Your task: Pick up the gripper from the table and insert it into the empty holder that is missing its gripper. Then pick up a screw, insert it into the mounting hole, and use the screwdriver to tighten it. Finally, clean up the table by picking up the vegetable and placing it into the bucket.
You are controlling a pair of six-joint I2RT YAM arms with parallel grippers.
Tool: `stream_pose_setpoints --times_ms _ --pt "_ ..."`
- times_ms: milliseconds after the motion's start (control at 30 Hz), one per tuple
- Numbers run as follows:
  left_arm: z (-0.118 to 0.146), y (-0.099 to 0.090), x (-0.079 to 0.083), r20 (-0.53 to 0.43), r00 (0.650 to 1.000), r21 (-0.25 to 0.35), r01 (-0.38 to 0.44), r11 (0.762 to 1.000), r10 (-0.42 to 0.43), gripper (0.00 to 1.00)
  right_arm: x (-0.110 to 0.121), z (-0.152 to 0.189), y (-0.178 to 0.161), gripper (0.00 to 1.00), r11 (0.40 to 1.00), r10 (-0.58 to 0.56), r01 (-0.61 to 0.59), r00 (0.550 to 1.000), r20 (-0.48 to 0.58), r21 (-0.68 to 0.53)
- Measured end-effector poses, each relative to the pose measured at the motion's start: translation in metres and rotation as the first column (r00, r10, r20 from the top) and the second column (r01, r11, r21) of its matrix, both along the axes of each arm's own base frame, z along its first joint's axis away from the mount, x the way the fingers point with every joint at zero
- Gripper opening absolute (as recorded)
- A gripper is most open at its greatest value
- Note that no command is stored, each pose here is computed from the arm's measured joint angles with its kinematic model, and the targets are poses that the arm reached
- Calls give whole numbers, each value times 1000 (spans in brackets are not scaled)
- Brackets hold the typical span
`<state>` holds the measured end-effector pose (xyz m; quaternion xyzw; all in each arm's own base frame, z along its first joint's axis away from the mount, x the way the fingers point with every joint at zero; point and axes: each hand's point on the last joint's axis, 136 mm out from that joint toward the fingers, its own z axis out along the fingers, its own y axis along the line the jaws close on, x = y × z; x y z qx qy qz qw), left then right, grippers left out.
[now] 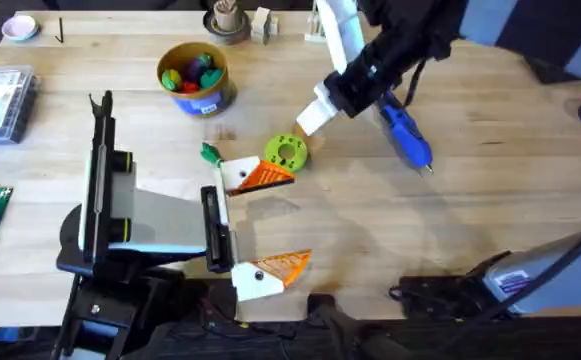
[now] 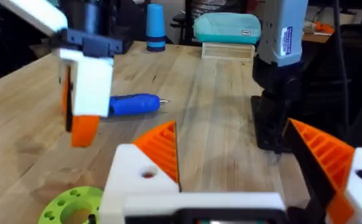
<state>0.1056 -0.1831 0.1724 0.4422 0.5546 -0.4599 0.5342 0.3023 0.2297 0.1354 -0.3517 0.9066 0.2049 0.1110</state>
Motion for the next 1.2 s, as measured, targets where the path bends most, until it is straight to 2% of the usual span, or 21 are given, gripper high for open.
stream_pose_setpoints --times_ms 233,433,633,800,1200 --pt "0 0 0 0 1000 0 0 1000 0 992 -18 -24 2 696 999 9 -6 997 -75 34" --pt "0 0 0 0 1000 0 0 1000 0 993 -13 -26 17 696 996 32 -29 999 -34 90" --pt "0 0 0 0 1000 0 0 1000 0 993 -28 -28 38 696 987 111 -108 994 -15 115" --pt "0 0 0 -1 1000 0 0 1000 0 993 -37 -32 47 696 982 153 -151 988 -7 116" --pt "0 0 0 -2 1000 0 0 1000 0 993 -32 -46 52 696 981 179 -181 983 34 71"
